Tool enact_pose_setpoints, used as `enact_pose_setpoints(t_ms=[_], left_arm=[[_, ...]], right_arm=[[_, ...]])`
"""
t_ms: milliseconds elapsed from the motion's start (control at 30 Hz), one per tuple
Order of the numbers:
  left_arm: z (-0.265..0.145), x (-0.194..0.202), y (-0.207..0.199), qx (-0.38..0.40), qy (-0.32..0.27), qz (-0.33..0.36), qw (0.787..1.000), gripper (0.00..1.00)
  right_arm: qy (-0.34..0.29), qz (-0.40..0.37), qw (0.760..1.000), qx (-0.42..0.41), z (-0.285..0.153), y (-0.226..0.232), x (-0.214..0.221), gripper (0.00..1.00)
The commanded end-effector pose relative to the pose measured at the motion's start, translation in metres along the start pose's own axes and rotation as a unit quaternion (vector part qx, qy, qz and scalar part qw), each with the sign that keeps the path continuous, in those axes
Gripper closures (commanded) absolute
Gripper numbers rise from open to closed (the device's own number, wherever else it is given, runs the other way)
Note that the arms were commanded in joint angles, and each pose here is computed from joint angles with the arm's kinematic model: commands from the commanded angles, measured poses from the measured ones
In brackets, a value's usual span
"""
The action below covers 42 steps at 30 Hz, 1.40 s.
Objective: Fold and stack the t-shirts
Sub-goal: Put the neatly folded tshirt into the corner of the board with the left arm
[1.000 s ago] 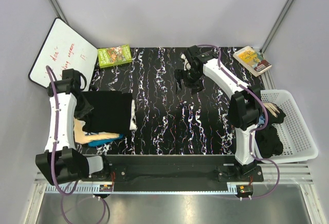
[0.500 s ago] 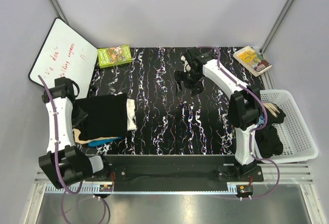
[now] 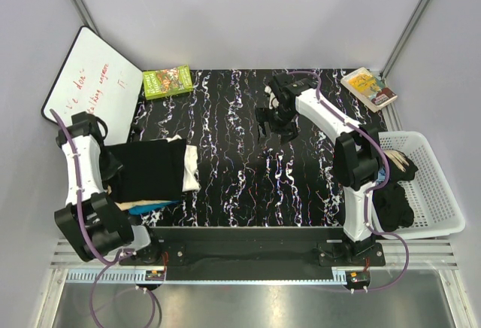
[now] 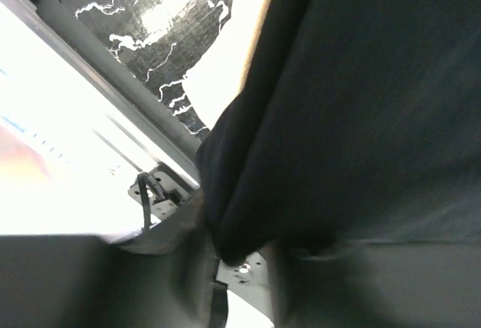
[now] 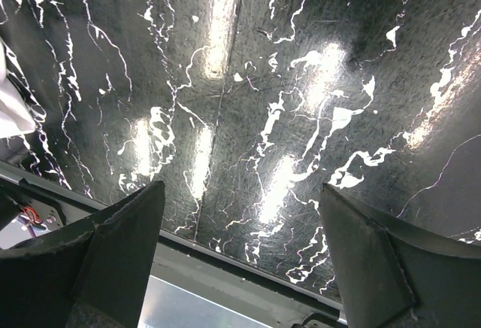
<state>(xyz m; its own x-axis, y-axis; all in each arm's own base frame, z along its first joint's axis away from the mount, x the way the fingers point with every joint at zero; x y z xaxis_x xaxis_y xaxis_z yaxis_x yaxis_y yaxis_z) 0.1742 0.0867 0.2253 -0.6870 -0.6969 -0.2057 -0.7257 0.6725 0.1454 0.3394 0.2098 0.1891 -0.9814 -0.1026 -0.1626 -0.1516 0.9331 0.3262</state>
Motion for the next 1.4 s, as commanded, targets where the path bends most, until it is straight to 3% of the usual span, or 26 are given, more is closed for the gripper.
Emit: enact_pose_setpoints(t_ms=[0, 167, 333, 500, 633, 767, 867, 967, 1000, 1033, 1100, 1133, 1200, 1333, 1367], left_arm=[[-0.018, -0.013, 0.000, 0.033, -0.072, -0.001, 0.997, 0.01], [-0.064, -0.008, 0.015, 0.051, -0.177, -0.019, 0.983, 0.01], [-0.067, 0.002, 0.013, 0.051, -0.195, -0.014, 0.979, 0.01], [-0.068, -0.006, -0.016, 0.174, -0.184, 0.032, 0.967, 0.01], [-0.079, -0.013, -0.048, 0.303, -0.172, 0.086, 0.933, 0.01], [-0.080, -0.019, -0.075, 0.380, -0.160, 0.113, 0.904, 0.03], [-0.073, -0.017, -0.095, 0.468, -0.114, 0.110, 0.869, 0.14], [-0.049, -0.009, -0.108, 0.511, -0.040, 0.072, 0.856, 0.96], [-0.042, -0.007, -0.110, 0.512, -0.023, 0.058, 0.857, 1.00], [-0.029, 0.003, -0.113, 0.528, 0.022, 0.037, 0.848, 1.00], [-0.022, 0.004, -0.118, 0.559, 0.021, 0.025, 0.828, 1.00], [-0.012, 0.014, -0.119, 0.571, 0.060, -0.006, 0.819, 1.00], [-0.007, 0.014, -0.121, 0.597, 0.044, -0.018, 0.801, 1.00], [0.042, 0.032, -0.115, 0.598, 0.115, -0.121, 0.784, 1.00], [0.050, 0.030, -0.113, 0.605, 0.105, -0.128, 0.779, 1.00]], right_arm=[[-0.001, 0.004, 1.000, -0.016, 0.003, 0.002, -0.003, 0.09], [0.000, 0.010, 1.000, -0.015, 0.007, 0.002, -0.004, 0.09], [0.006, 0.014, 1.000, -0.018, 0.010, 0.002, -0.005, 0.09], [0.006, 0.016, 1.000, -0.015, 0.011, 0.002, -0.005, 0.09], [0.007, 0.020, 1.000, -0.011, 0.012, 0.002, -0.004, 0.09], [0.006, 0.027, 1.000, -0.007, 0.012, 0.001, -0.004, 0.09], [0.006, 0.029, 1.000, -0.002, 0.013, 0.000, -0.003, 0.09], [0.008, 0.031, 1.000, 0.000, 0.014, -0.001, -0.002, 0.09], [0.007, 0.032, 0.999, 0.000, 0.013, 0.000, -0.002, 0.09], [0.008, 0.031, 0.999, 0.001, 0.014, -0.001, -0.002, 0.09], [0.007, 0.032, 0.999, 0.005, 0.015, -0.002, -0.003, 0.09], [0.008, 0.030, 0.999, 0.005, 0.016, -0.002, -0.002, 0.09], [0.009, 0.032, 0.999, 0.008, 0.017, -0.003, -0.002, 0.09], [0.015, 0.033, 0.999, 0.008, 0.021, -0.004, -0.002, 0.09], [0.017, 0.032, 0.999, 0.008, 0.022, -0.004, -0.001, 0.09]])
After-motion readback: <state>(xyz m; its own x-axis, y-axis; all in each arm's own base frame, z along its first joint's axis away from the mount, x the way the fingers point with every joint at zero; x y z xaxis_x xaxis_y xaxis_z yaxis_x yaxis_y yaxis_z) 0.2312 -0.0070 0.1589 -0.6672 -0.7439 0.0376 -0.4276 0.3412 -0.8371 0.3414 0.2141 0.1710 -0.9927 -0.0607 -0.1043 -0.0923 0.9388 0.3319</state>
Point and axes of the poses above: each gripper's point midway between its finger pads, its own z axis out along the fingers, its own y axis along the line the jaws close on, x = y × z, the point moved 9 cm from there along -z, back along the fingers, and after that the axes turned 4 degrees about z, right-handed, at the moved point
